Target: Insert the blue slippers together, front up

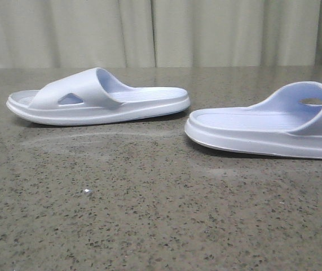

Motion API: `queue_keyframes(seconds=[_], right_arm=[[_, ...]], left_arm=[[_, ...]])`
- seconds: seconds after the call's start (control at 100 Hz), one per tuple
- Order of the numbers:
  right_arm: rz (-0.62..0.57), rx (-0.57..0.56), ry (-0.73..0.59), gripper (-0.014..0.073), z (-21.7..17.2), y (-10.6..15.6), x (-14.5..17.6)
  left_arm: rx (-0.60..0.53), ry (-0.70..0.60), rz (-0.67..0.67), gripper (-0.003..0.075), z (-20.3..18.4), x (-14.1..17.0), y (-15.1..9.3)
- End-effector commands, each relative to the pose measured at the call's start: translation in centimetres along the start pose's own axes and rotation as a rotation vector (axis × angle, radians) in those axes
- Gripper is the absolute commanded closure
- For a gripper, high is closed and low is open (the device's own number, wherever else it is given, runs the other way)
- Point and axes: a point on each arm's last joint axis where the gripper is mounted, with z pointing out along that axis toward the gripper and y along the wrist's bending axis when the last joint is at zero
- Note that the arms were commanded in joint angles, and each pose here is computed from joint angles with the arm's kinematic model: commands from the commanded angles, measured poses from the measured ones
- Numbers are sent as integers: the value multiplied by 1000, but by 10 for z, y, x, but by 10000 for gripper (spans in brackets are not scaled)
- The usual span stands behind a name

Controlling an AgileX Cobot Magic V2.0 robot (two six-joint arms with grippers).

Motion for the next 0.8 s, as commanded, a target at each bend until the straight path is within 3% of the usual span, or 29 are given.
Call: queue_keyframes(seconds=[0.0,0.79], right_arm=[[-11,27,-71,674,0,-1,0],[-11,33,-99,674,0,-2,-3]], left_arm=[[-7,-89,-5,705,-2,-5,1],[-7,-89,-5,705,-2,-5,1]])
